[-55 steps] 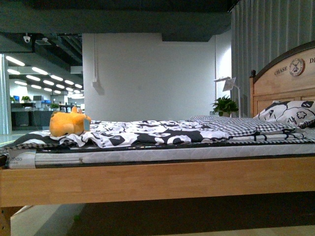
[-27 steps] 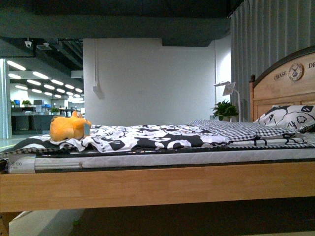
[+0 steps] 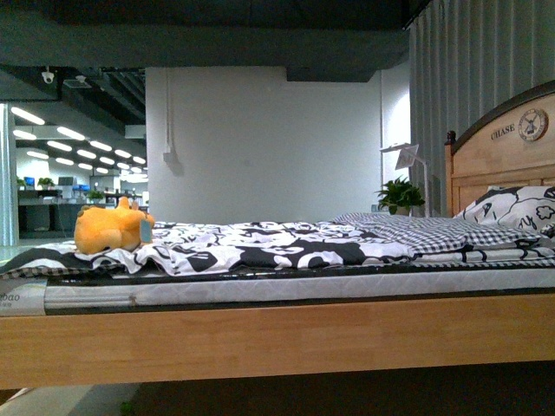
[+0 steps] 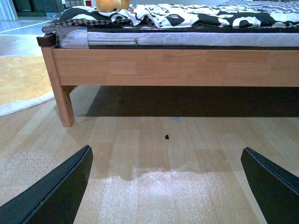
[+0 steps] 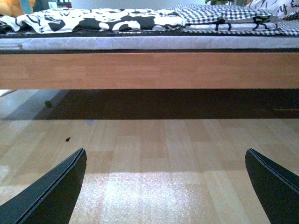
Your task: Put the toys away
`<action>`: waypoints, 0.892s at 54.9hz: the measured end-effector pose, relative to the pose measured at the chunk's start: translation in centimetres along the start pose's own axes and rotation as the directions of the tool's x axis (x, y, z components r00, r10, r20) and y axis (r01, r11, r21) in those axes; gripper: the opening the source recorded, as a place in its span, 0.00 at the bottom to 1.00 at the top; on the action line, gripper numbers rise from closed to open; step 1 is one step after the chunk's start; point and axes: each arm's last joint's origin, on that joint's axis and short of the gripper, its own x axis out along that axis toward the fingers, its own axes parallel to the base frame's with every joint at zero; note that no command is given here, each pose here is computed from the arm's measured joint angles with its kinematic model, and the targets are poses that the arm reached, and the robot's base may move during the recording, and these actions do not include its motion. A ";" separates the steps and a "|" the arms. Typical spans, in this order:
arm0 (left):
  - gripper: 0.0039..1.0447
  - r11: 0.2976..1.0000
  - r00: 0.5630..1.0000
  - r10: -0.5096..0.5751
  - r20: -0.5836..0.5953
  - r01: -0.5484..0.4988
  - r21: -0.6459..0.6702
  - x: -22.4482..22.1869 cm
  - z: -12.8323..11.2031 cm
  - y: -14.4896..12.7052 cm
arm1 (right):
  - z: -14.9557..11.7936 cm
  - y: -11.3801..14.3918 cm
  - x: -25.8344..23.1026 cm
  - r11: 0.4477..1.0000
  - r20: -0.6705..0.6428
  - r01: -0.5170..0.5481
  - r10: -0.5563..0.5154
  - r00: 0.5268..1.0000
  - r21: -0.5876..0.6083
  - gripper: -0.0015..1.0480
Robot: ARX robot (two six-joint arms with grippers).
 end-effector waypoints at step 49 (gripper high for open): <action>0.94 1.000 1.000 0.000 0.000 0.000 0.000 0.0 0.0 0.0 | 0.0 0.0 0.0 1.000 0.000 0.000 0.000 1.000 0.000 0.98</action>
